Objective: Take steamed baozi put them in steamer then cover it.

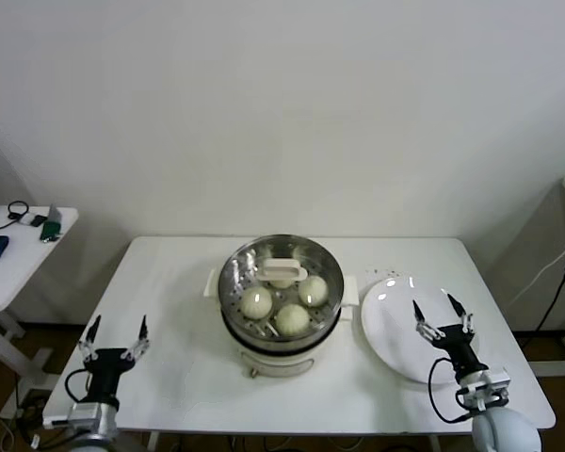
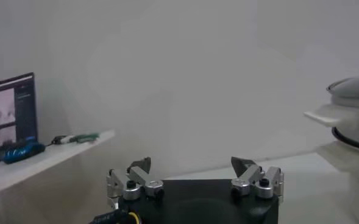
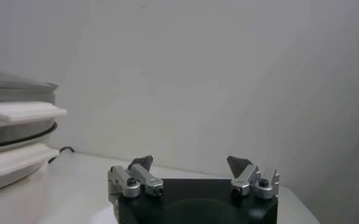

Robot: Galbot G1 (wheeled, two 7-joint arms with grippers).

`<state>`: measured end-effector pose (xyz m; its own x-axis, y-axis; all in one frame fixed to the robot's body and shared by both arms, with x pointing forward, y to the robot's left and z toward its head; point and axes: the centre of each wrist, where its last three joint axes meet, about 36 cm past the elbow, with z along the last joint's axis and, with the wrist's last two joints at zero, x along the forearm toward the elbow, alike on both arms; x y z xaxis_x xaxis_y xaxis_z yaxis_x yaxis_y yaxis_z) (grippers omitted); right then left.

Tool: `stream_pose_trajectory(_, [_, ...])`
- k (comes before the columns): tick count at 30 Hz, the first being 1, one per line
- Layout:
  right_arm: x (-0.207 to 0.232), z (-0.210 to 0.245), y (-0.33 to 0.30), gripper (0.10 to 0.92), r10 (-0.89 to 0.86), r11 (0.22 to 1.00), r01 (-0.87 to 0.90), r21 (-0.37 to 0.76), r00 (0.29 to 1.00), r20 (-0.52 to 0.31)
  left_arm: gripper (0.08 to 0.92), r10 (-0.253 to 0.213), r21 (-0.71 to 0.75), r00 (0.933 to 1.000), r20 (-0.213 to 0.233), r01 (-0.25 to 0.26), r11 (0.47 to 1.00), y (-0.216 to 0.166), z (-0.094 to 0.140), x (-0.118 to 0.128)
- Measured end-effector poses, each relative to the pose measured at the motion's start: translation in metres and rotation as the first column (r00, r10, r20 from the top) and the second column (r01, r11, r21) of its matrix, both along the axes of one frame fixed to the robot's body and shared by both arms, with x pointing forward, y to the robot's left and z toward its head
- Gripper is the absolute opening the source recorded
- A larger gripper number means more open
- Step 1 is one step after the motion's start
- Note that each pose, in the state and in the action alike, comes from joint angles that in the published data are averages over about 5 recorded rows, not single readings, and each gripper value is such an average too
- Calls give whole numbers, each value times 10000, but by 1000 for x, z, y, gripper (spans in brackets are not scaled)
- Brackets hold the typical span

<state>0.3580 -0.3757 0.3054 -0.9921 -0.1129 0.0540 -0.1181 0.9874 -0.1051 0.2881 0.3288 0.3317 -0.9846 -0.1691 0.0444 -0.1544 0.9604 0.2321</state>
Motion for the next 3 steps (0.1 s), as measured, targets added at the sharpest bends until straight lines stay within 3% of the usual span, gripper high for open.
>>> stream_pose_trajectory(3, [0, 0, 0, 823, 16, 10000, -16, 24, 10000, 15, 823, 44, -109, 10000, 74, -43, 9999, 2, -2, -2])
